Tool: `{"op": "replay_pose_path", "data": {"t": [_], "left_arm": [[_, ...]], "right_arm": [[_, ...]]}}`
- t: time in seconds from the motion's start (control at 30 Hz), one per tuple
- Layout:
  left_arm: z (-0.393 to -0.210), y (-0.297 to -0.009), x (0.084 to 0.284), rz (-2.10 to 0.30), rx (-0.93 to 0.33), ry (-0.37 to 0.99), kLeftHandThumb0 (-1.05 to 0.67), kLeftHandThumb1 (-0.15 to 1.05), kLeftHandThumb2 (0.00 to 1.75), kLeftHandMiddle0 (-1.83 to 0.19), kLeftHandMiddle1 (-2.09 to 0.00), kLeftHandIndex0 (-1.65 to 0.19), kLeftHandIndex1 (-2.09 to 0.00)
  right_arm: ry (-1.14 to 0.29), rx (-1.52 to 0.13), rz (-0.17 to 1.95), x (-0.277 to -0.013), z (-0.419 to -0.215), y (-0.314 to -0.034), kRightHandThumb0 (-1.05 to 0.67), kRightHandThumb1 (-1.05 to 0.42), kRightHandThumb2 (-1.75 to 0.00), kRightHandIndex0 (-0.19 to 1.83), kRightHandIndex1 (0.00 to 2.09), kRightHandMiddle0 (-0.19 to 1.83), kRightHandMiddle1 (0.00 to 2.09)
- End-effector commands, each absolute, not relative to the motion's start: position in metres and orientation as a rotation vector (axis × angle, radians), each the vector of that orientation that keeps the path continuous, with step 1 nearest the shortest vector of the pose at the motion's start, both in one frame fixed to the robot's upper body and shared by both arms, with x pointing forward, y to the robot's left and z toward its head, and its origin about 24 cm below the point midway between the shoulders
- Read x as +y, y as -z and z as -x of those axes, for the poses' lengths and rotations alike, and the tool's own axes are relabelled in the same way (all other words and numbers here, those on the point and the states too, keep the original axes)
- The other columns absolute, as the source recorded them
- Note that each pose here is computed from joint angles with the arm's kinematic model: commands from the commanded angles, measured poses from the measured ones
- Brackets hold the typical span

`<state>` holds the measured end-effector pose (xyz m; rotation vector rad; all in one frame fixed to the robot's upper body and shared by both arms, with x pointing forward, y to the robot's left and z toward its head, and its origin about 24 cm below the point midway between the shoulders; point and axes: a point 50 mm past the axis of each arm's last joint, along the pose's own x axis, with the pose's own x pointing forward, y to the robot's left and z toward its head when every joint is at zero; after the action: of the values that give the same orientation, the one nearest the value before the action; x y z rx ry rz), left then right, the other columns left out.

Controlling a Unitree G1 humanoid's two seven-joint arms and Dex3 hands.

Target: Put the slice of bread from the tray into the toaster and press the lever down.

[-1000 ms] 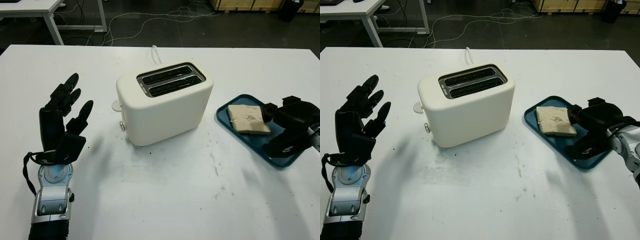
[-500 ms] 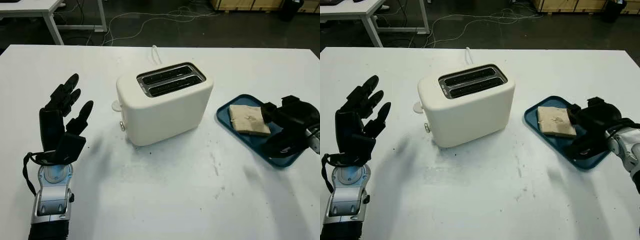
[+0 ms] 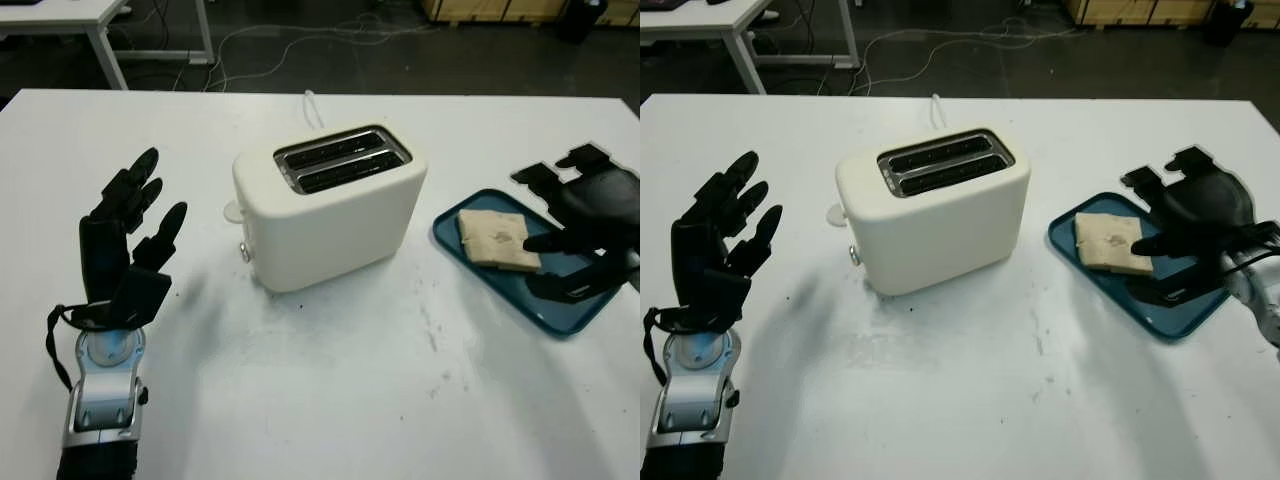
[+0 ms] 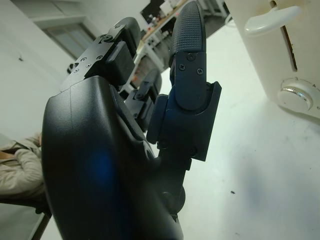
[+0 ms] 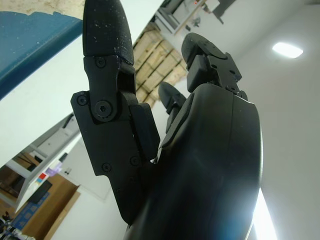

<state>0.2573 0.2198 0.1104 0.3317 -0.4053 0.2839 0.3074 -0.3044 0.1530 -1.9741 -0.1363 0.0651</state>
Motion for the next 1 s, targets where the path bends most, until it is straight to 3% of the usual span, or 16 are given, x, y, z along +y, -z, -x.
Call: {"op": "replay_pose_path", "data": {"t": [0.0, 0.43, 0.53, 0.63, 0.73, 0.97], "left_arm": [[-0.256, -0.111, 0.221, -0.326, -0.41, -0.288, -0.68, 0.92, 0.26, -0.6, 0.0, -0.5, 0.0], [-0.255, -0.111, 0.221, -0.317, -0.412, -0.288, -0.68, 0.92, 0.27, -0.6, 0.0, -0.5, 0.0], [-0.256, -0.111, 0.222, -0.344, -0.411, -0.294, -0.7, 0.92, 0.28, -0.6, -0.01, -0.5, 0.0], [-0.256, -0.111, 0.221, -0.321, -0.412, -0.294, -0.69, 0.92, 0.26, -0.61, -0.01, -0.5, -0.01], [-0.255, -0.111, 0.222, -0.34, -0.407, -0.293, -0.69, 0.92, 0.27, -0.6, -0.01, -0.5, 0.0], [-0.255, -0.111, 0.222, -0.335, -0.407, -0.288, -0.7, 0.92, 0.28, -0.6, 0.0, -0.5, 0.0]], "right_arm": [[-0.092, -0.102, 1.968, -0.306, -0.304, -0.149, -0.97, -0.92, -0.41, 0.0, 0.79, 0.28, 0.08], [-0.234, 0.227, 1.957, -0.313, -0.309, -0.119, -1.05, -0.92, -0.32, 0.0, 0.5, 0.09, 0.0], [-0.234, 0.25, 1.96, -0.317, -0.31, -0.111, -1.05, -0.92, -0.32, 0.0, 0.48, 0.03, 0.02], [-0.237, 0.258, 1.95, -0.319, -0.312, -0.105, -1.05, -0.92, -0.32, 0.0, 0.22, 0.0, 0.01], [-0.232, 0.249, 1.958, -0.32, -0.314, -0.096, -1.05, -0.92, -0.33, 0.0, 0.09, 0.0, 0.0], [-0.199, 0.213, 1.953, -0.318, -0.32, -0.083, -0.99, -0.92, -0.56, 0.01, 0.01, 0.01, 0.01]]}}
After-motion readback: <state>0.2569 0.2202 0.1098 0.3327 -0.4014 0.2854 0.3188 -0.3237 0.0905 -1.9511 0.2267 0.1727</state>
